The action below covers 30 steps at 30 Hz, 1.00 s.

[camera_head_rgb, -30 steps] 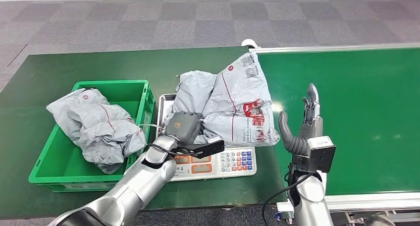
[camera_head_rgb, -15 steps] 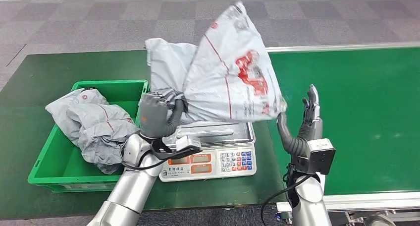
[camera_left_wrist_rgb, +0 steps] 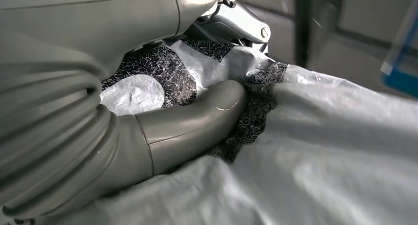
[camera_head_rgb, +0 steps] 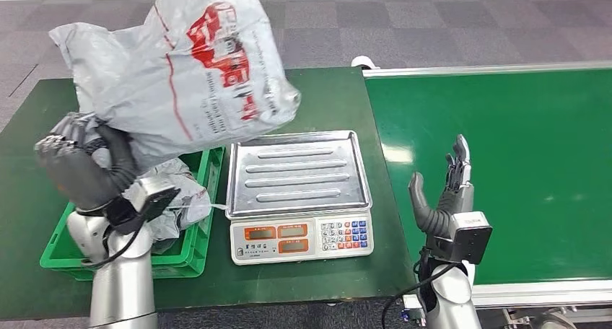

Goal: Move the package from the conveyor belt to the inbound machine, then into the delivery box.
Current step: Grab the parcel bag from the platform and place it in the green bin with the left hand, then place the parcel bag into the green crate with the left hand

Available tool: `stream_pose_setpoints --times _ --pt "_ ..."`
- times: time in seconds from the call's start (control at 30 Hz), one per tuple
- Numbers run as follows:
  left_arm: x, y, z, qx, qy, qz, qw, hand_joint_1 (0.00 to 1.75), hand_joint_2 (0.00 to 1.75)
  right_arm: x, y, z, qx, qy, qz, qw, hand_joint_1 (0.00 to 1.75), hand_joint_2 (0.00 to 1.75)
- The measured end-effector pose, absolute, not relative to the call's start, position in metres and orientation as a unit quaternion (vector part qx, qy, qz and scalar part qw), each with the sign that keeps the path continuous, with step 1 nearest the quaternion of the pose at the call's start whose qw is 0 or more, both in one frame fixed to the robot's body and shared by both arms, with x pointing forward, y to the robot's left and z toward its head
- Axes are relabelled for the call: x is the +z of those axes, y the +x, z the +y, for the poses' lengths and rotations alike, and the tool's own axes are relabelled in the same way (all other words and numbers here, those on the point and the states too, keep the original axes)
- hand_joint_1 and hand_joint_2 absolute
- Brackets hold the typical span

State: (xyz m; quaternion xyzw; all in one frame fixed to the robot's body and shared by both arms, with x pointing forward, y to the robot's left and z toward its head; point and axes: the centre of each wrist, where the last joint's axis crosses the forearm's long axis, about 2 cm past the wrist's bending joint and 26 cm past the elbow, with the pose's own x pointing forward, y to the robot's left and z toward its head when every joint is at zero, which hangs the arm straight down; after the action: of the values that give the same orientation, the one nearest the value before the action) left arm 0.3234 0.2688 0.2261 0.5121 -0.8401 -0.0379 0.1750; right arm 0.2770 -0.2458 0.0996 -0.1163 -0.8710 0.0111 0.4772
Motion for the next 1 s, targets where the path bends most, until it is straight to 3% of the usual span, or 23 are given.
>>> stream_pose_setpoints --times 0.4,0.57,0.63,0.8,1.0 --pt "0.228 0.303 0.311 -0.027 0.572 -0.804 0.160 1.75 1.75 0.095 0.273 -0.248 0.013 -0.119 -0.870 0.479 0.00 1.75" --pt "0.220 0.302 0.325 -0.076 0.614 -0.767 0.168 1.75 1.75 0.095 0.272 -0.248 0.009 -0.122 -0.870 0.479 0.00 1.75" --pt "0.208 0.308 0.331 -0.110 0.636 -0.733 0.213 1.75 1.75 0.097 0.271 -0.249 0.008 -0.126 -0.869 0.479 0.00 1.75" --pt "0.159 0.333 0.327 -0.132 0.639 -0.602 0.460 1.75 1.75 0.101 0.272 -0.251 0.016 -0.129 -0.866 0.483 0.00 1.75" --pt "0.125 0.339 0.317 -0.260 0.571 -0.532 0.569 1.75 1.75 0.106 0.279 -0.253 0.040 -0.121 -0.867 0.482 0.00 1.75"
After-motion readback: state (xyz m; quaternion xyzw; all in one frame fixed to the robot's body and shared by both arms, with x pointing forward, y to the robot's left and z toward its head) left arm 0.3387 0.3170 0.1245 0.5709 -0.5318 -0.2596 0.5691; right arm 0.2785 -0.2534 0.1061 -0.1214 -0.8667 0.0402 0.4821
